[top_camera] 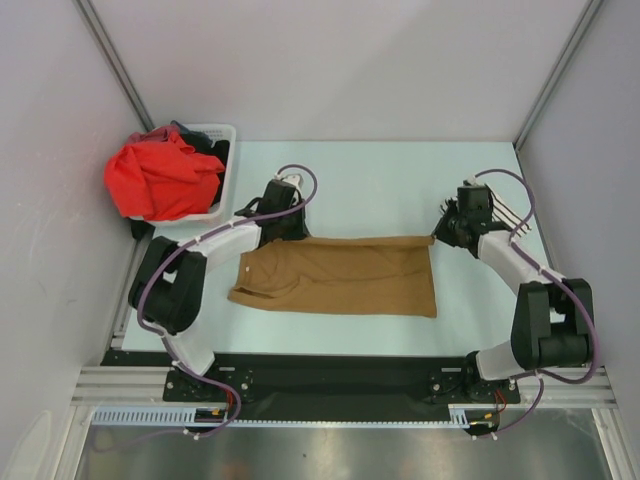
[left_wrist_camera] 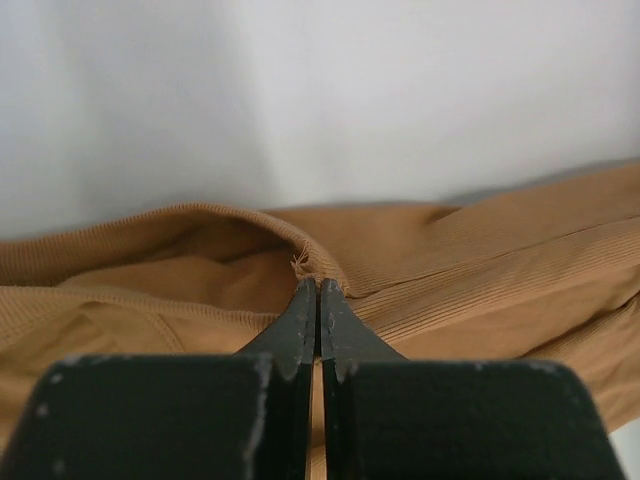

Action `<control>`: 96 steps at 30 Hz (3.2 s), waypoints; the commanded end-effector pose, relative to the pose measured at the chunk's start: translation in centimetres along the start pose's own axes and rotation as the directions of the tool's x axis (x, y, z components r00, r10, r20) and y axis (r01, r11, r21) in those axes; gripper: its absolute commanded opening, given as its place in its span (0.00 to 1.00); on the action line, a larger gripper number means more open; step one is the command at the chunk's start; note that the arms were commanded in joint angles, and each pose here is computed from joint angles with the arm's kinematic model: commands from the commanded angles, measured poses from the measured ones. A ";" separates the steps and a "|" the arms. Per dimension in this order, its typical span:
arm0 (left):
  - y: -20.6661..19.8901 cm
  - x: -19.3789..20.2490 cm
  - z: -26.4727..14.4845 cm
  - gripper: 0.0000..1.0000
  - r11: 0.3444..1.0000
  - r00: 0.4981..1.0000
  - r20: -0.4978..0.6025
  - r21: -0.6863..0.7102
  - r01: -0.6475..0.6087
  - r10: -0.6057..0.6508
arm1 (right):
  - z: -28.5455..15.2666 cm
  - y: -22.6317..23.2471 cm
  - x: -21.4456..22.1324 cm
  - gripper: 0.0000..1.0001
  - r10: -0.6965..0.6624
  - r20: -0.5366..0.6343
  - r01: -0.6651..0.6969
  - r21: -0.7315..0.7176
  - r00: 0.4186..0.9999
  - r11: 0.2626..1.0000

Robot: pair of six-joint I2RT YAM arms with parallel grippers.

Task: Fold and stack the tank tops
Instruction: Fold the tank top

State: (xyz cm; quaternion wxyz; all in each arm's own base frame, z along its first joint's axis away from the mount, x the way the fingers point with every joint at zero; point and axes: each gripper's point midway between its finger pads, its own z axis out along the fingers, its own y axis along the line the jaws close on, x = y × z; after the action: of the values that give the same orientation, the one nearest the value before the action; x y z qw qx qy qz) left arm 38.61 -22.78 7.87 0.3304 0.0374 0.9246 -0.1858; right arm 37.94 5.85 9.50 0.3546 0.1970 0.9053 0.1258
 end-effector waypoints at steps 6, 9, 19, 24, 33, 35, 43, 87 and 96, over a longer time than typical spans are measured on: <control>-0.9 1.3 -3.4 0.01 1.000 0.997 0.071 0.012 -0.003 0.003 | -3.0 -2.0 1.6 0.00 0.028 0.039 -0.029 0.044 0.999 0.999; -0.3 2.5 -4.1 0.01 1.000 0.997 0.082 -0.023 -0.001 0.003 | -3.6 -2.2 2.3 0.00 0.031 0.033 -0.032 0.038 0.999 0.999; -0.9 5.2 -6.0 0.01 0.999 0.996 0.083 -0.032 -0.019 0.021 | -3.8 -3.2 4.9 0.00 0.039 -0.004 -0.039 0.044 0.999 0.998; -0.2 7.1 -6.1 0.03 0.997 0.998 0.058 -0.081 -0.016 0.021 | -4.0 -4.0 6.0 0.00 0.039 -0.022 -0.038 0.067 0.999 0.997; 2.2 12.6 -4.9 0.19 0.988 0.998 -0.034 -0.147 0.053 -0.059 | -3.6 -5.4 9.2 0.05 0.086 -0.050 -0.081 0.098 0.995 0.992; 2.1 12.8 -4.8 0.41 0.989 0.998 -0.021 -0.132 0.062 -0.065 | -4.1 -5.4 9.0 0.32 0.089 -0.030 -0.086 0.097 0.996 0.992; 1.7 8.8 -8.6 0.77 0.988 0.994 0.102 -0.141 0.059 -0.045 | -5.4 -3.9 5.9 0.56 0.047 0.048 -0.049 0.050 0.998 0.998; 6.2 -1.7 5.4 0.73 0.900 0.910 -0.001 -0.143 0.411 -0.415 | -3.3 -5.2 15.8 0.19 0.181 -0.236 -0.093 0.341 0.955 0.935; -5.6 -12.6 15.5 0.73 0.973 0.979 -0.004 0.111 0.204 -0.205 | -7.7 3.8 27.1 0.22 0.051 -0.460 -0.025 0.063 0.886 0.998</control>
State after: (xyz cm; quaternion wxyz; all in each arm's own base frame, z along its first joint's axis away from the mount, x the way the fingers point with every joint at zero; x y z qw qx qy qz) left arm 58.25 -28.21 4.66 0.3301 -0.1113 0.9069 -0.2371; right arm 18.93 19.49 1.73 0.1810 0.1763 0.9555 0.1521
